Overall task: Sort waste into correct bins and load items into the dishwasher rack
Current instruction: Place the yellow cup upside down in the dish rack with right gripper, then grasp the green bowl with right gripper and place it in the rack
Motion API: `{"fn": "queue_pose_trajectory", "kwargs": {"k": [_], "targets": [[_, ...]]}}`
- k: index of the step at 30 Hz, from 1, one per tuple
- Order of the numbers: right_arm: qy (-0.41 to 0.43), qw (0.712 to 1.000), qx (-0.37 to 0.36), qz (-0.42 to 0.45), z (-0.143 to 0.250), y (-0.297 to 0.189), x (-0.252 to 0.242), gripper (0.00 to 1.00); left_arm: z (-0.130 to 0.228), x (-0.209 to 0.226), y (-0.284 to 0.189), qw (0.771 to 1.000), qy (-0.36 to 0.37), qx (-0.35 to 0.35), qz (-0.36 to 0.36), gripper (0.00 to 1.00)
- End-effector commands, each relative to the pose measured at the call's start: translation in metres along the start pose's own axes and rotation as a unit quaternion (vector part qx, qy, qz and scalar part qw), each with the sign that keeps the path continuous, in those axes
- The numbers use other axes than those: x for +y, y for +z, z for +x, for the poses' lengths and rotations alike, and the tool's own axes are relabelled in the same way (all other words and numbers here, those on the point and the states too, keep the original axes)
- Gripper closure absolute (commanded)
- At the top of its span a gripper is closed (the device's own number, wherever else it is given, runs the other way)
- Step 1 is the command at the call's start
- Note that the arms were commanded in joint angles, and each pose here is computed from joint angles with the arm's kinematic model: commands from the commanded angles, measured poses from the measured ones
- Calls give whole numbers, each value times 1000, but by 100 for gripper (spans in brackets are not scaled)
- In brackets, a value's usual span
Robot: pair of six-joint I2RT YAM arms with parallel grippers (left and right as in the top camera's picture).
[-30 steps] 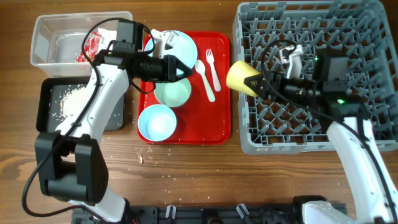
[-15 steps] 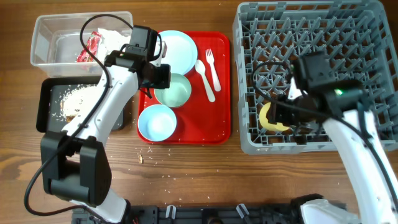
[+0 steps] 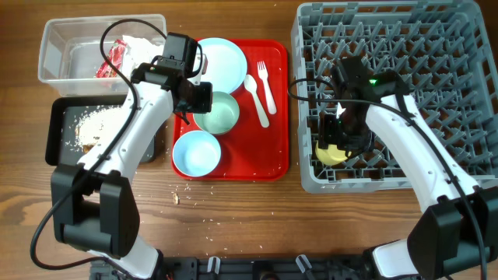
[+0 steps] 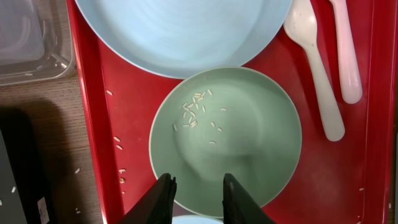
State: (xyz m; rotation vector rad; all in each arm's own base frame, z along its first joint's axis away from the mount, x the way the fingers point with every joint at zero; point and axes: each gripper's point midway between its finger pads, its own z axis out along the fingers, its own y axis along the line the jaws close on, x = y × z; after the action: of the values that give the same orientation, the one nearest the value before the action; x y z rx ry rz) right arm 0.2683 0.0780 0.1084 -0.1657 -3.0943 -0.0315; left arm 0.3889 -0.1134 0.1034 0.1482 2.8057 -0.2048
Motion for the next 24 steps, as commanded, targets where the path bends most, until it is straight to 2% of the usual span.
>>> {"fn": "queue_pose_trajectory", "kwargs": {"k": [1,5,7,11,13,16,19,22,24], "targets": [[-7,1000,-12,-24,-6,-9,11,32,-6,-2,-7,1000,3,-12,-1,70],[-23,995,-81,-61,-30,-56,26,27,-6,-2,-7,1000,3,-12,0,68],[-29,993,-92,-64,-33,-66,28,24,-6,-2,-7,1000,3,-12,0,68],[-33,997,-50,-49,-14,-62,20,24,-6,-2,-7,1000,3,-12,0,68],[-36,996,-54,-62,-16,-63,26,24,-6,-2,-7,1000,3,-12,0,67],[-76,979,-97,-160,-35,-75,70,26,-8,2,-9,1000,1,-17,-7,68],[-100,960,-163,-204,-58,-83,123,26,-23,21,-45,998,-33,-43,-21,68],[-94,957,-183,-207,-73,-69,158,28,-36,48,-87,992,-83,-87,-29,59],[-98,956,-176,-211,-79,-48,178,33,-38,69,-106,987,-107,-111,-39,44]]}}
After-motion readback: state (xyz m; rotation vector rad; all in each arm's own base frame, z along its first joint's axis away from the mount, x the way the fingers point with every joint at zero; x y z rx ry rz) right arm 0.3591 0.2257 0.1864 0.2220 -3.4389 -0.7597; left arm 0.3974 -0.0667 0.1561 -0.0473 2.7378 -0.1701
